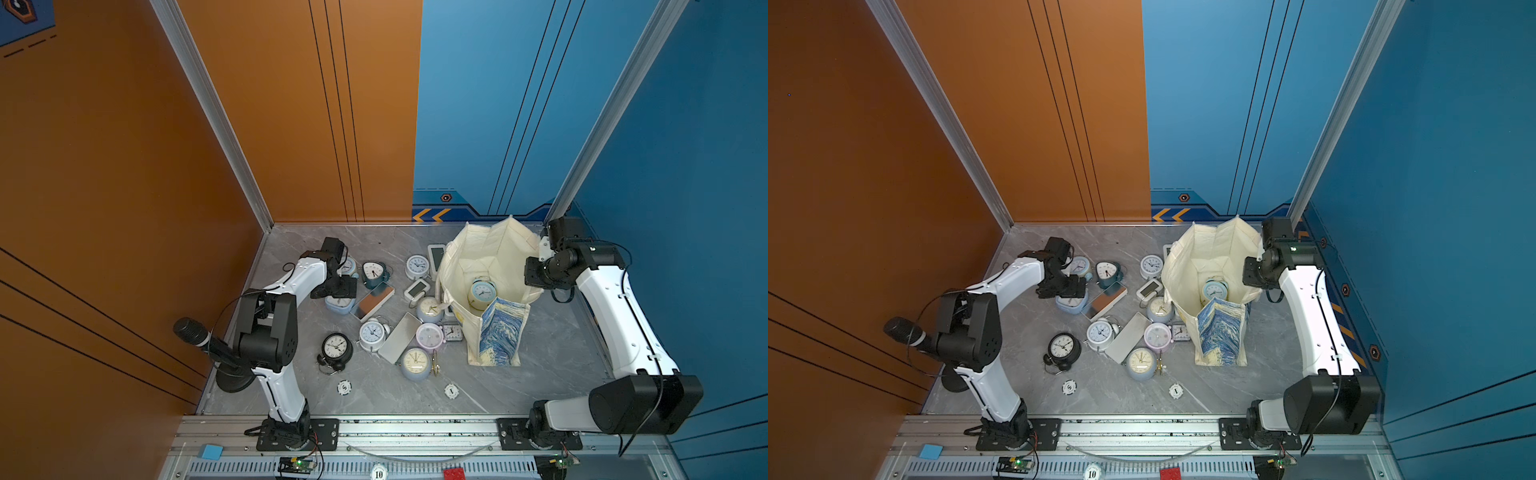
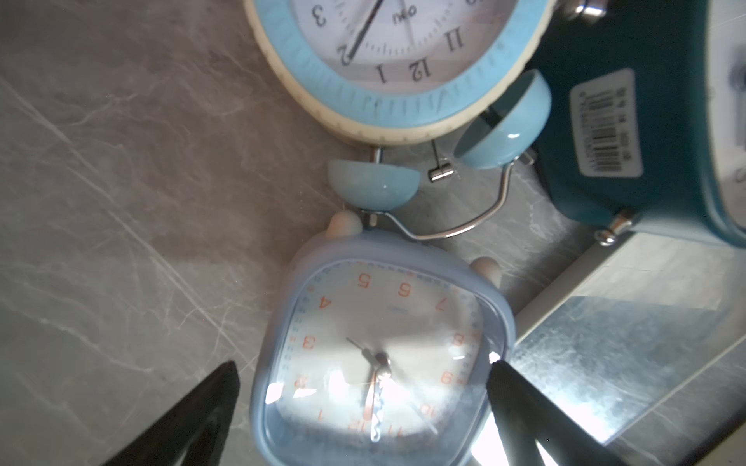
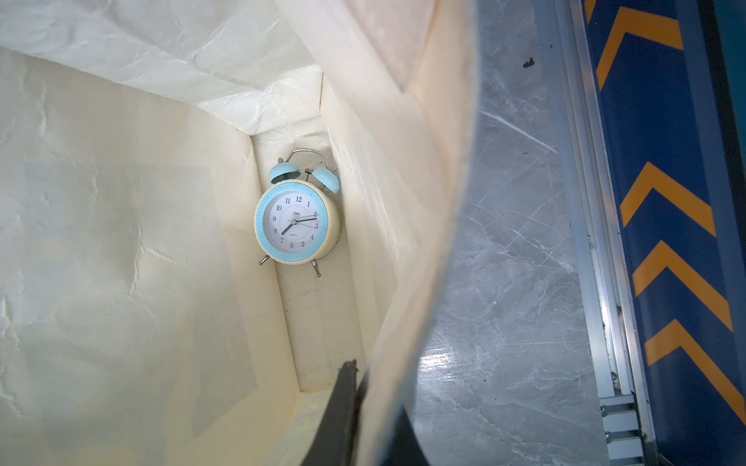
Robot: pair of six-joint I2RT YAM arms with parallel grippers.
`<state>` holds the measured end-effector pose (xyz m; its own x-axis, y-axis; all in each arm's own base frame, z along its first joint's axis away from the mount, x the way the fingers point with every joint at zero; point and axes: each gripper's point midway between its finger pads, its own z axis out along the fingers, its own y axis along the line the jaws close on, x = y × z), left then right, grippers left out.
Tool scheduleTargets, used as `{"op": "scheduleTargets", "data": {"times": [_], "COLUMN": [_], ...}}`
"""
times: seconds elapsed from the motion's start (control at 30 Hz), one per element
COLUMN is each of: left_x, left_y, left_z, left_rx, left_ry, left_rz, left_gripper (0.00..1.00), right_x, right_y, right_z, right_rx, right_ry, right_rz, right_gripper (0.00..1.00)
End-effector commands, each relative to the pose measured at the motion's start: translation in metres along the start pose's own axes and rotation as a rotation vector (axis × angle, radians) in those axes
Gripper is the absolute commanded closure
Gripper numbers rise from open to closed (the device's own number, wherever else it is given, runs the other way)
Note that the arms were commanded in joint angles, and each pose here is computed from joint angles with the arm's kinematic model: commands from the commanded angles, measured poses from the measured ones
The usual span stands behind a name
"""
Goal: Put the alarm clock into the canvas bag
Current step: Pick up the alarm from the center of the board.
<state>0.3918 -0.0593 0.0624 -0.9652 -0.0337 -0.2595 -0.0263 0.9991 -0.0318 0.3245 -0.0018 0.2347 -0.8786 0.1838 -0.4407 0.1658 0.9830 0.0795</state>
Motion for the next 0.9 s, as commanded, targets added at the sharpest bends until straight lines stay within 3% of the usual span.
{"op": "scheduleTargets", "data": {"times": [0.0,0.53,0.87], "left_x": [0.003,0.009,0.009], "left_y": [-0.012,-0.022,-0.026], "left_z": [0.007,0.028,0.033], "left_rx": [0.084,0.200,0.348], "left_ry": [0.041,0.094,0.101], "left_rz": [0.020,-0.066,-0.169], "left_gripper": [0.02,0.02,0.02], "right_x": [0.004,0.005,0.004], "right_y": [-0.001,0.000,0.000], "right_z": [0.002,0.003,0.003], "right_rx": [0.024,0.023,0.022], "right_ry": [0.026,0.030,0.030], "right_rz": [-0.023,-0.026,-0.027], "right_gripper": [0.88,0.87,0.87]}}
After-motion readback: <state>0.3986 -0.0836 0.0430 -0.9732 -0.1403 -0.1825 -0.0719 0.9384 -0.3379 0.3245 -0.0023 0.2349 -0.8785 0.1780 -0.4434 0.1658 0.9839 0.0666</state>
